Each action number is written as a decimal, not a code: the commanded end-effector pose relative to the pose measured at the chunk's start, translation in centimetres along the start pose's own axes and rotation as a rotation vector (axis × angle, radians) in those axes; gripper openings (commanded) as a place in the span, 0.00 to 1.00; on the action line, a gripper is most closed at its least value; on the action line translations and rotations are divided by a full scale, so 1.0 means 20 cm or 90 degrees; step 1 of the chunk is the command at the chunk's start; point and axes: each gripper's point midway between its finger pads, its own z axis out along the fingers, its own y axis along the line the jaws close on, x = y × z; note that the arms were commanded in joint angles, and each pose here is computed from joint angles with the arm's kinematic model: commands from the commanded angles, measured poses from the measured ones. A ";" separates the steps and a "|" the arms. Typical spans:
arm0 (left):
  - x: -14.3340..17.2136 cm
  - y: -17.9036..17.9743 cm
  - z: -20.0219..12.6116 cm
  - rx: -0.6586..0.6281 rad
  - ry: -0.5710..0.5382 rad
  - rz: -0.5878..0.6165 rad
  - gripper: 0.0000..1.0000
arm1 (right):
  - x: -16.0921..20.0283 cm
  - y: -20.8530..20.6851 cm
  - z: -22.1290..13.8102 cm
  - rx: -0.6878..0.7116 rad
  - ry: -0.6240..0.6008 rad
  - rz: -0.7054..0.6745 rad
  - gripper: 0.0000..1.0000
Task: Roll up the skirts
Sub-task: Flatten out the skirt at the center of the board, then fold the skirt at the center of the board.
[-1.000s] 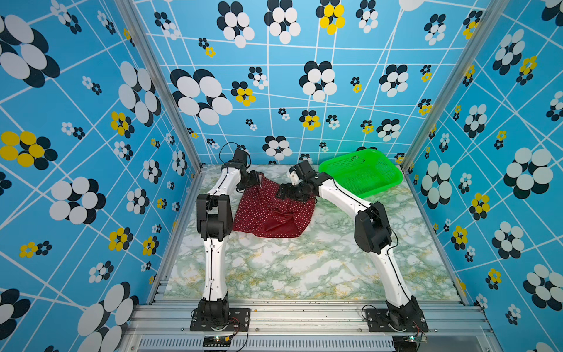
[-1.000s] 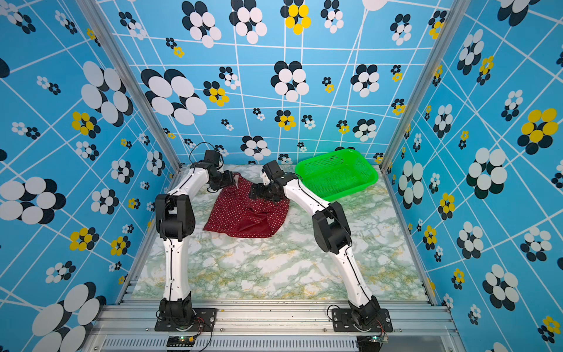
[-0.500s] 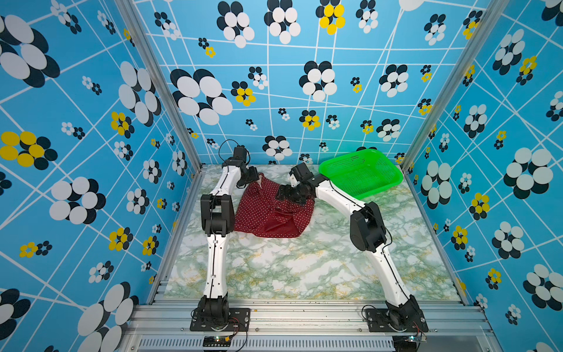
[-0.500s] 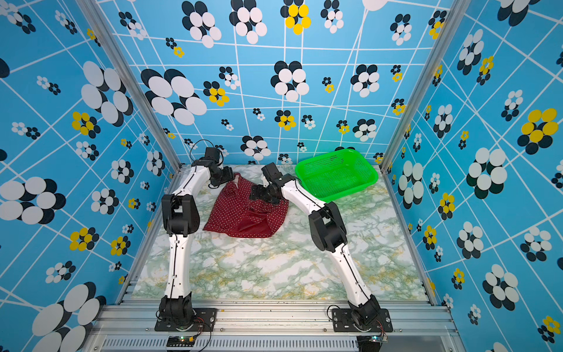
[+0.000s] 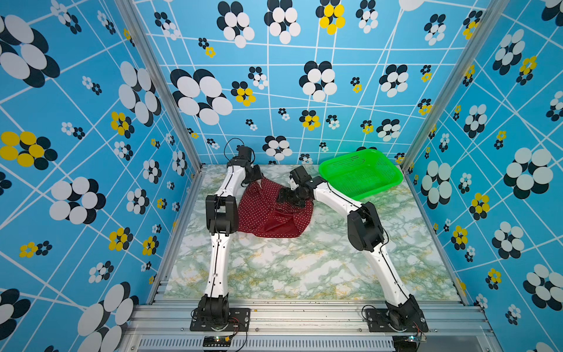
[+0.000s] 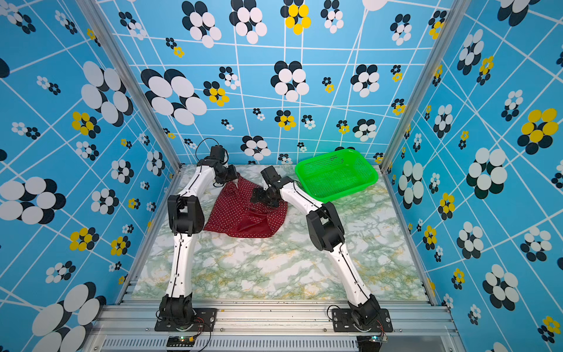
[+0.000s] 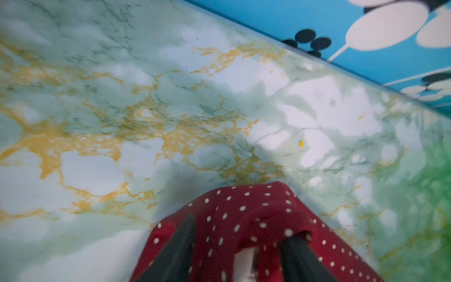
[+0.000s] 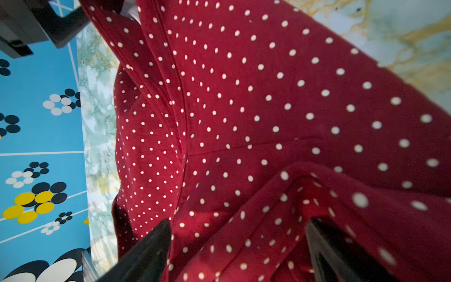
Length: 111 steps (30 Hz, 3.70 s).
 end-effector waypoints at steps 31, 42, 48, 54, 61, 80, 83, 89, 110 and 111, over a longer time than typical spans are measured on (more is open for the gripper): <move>-0.40 -0.27 -1.70 0.058 -0.386 0.064 0.00 | -0.32 0.21 -1.42 -0.118 -0.256 0.003 0.00; -0.16 -0.25 -2.21 0.054 -0.472 0.087 0.00 | -0.25 0.32 -1.83 -0.161 -0.349 -0.002 0.00; -0.28 -0.27 -2.03 0.042 -0.443 0.095 0.00 | -0.47 0.26 -1.76 -0.177 -0.334 0.018 0.00; -0.52 -0.34 -1.87 0.030 -0.439 0.116 0.00 | -0.83 0.23 -1.78 -0.262 -0.355 0.033 0.00; -0.60 -0.40 -1.91 0.042 -0.467 0.115 0.00 | -1.02 0.32 -1.95 -0.445 -0.401 0.024 0.00; 0.88 0.17 -1.45 -0.021 -0.331 -0.042 0.84 | 0.43 -0.34 -1.17 0.044 -0.240 -0.005 0.89; 1.00 0.19 -1.44 -0.024 -0.327 -0.029 0.85 | 0.60 -0.51 -1.17 0.105 -0.241 0.011 0.91; 0.95 0.29 -1.38 -0.072 -0.315 -0.028 0.87 | 0.59 -0.48 -1.17 0.120 -0.222 -0.035 0.92; 0.19 0.50 -0.50 -0.137 0.013 -0.039 0.66 | 0.17 0.16 -0.80 0.013 -0.141 -0.207 0.96; 0.17 0.51 -0.50 -0.138 0.015 -0.043 0.66 | 0.16 0.20 -0.81 0.003 -0.148 -0.212 0.97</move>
